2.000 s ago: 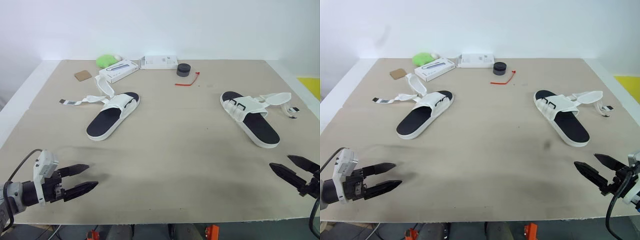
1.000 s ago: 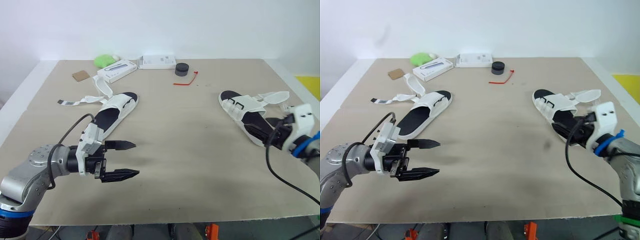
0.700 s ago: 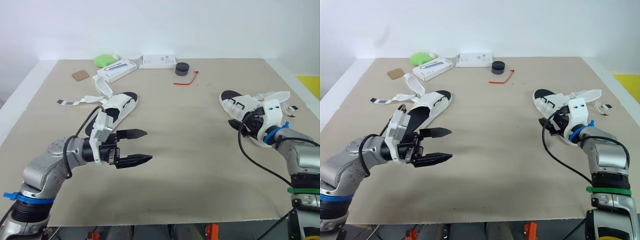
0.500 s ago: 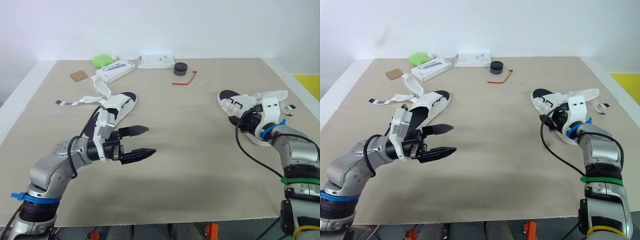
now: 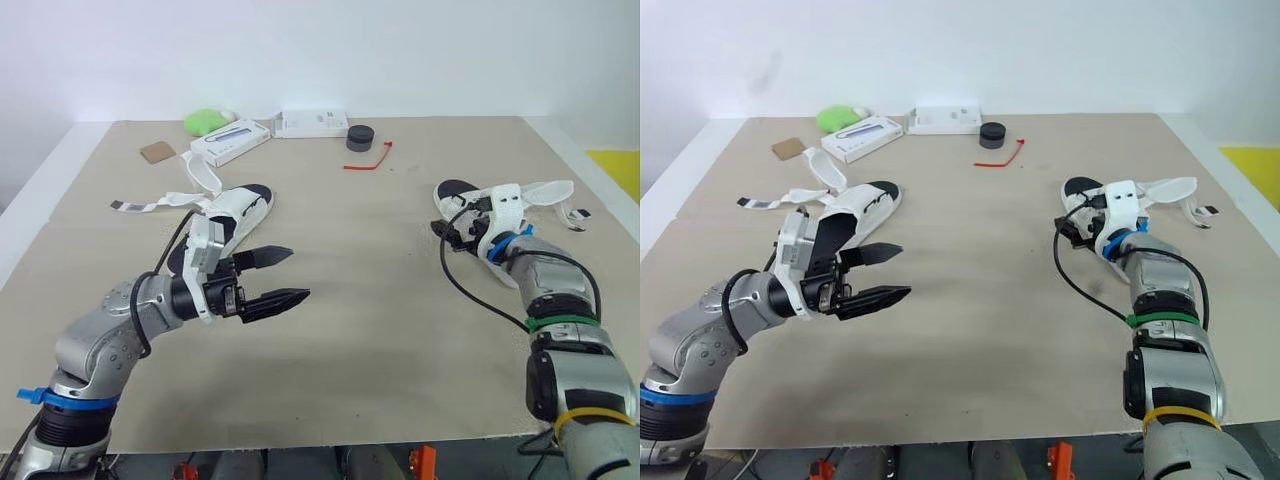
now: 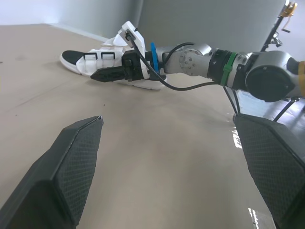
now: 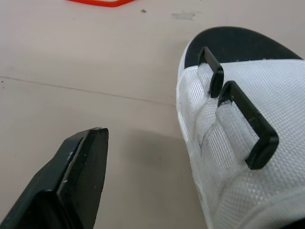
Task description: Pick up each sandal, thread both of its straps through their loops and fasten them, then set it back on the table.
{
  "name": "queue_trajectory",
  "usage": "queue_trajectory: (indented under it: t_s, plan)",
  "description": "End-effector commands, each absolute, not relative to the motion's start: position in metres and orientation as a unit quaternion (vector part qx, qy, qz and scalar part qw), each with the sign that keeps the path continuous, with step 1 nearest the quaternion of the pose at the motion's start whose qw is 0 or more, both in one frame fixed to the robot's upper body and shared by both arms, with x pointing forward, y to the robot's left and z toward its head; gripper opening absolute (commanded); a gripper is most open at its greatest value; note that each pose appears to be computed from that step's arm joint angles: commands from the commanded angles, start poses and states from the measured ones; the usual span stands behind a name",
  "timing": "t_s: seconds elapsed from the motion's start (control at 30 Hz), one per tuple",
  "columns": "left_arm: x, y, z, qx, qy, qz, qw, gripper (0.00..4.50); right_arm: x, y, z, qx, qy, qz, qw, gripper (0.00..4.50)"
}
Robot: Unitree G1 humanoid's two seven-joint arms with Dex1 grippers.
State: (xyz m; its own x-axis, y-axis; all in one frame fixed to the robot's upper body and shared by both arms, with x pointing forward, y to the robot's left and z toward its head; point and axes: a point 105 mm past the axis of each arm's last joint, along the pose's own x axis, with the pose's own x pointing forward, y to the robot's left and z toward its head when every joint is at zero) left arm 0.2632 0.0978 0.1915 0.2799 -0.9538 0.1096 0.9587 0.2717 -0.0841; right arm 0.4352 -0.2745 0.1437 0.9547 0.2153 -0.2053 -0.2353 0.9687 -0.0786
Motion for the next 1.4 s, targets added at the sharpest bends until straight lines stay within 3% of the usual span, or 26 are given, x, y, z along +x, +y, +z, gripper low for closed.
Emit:
queue_trajectory:
  t_s: [0.03, 0.2, 0.27, 0.5, 0.6, 0.77, 0.97, 1.23, 1.37, 1.4]
  plan:
    - [0.258, 0.102, 0.204, -0.06, -0.045, -0.594, 0.801, 4.5, 0.439, -0.276, 0.161, -0.05, 0.06, 0.115, 0.99, 3.19]
    - [0.257, 0.107, 0.202, -0.062, -0.042, -0.583, 0.809, 4.5, 0.437, -0.272, 0.159, -0.041, 0.051, 0.137, 0.988, 0.72]
    - [0.256, 0.109, 0.201, -0.064, -0.04, -0.579, 0.812, 4.5, 0.436, -0.266, 0.16, -0.038, 0.046, 0.158, 0.986, 0.02]
    - [0.251, 0.119, 0.202, -0.078, -0.033, -0.568, 0.819, 4.5, 0.422, -0.217, 0.169, -0.022, 0.03, 0.334, 0.942, 0.02]
    - [0.242, 0.132, 0.205, -0.085, -0.014, -0.565, 0.821, 4.5, 0.392, -0.168, 0.169, -0.047, 0.047, 0.511, 0.857, 0.02]
    - [0.233, 0.152, 0.21, -0.072, 0.01, -0.555, 0.829, 4.5, 0.346, -0.122, 0.15, -0.118, 0.093, 0.682, 0.716, 0.02]
    - [0.241, 0.162, 0.218, -0.037, -0.003, -0.511, 0.859, 4.5, 0.319, -0.109, 0.129, -0.177, 0.126, 0.742, 0.634, 0.02]
    - [0.236, 0.145, 0.186, 0.015, 0.045, -0.526, 0.849, 4.5, 0.297, -0.101, 0.131, -0.15, 0.127, 0.776, 0.599, 0.02]
    - [0.252, 0.136, 0.174, 0.024, 0.045, -0.537, 0.842, 4.5, 0.292, -0.099, 0.137, -0.131, 0.124, 0.782, 0.597, 0.02]
    - [0.257, 0.135, 0.173, 0.03, 0.041, -0.539, 0.841, 3.87, 0.291, -0.1, 0.136, -0.132, 0.126, 0.782, 0.596, 0.0]
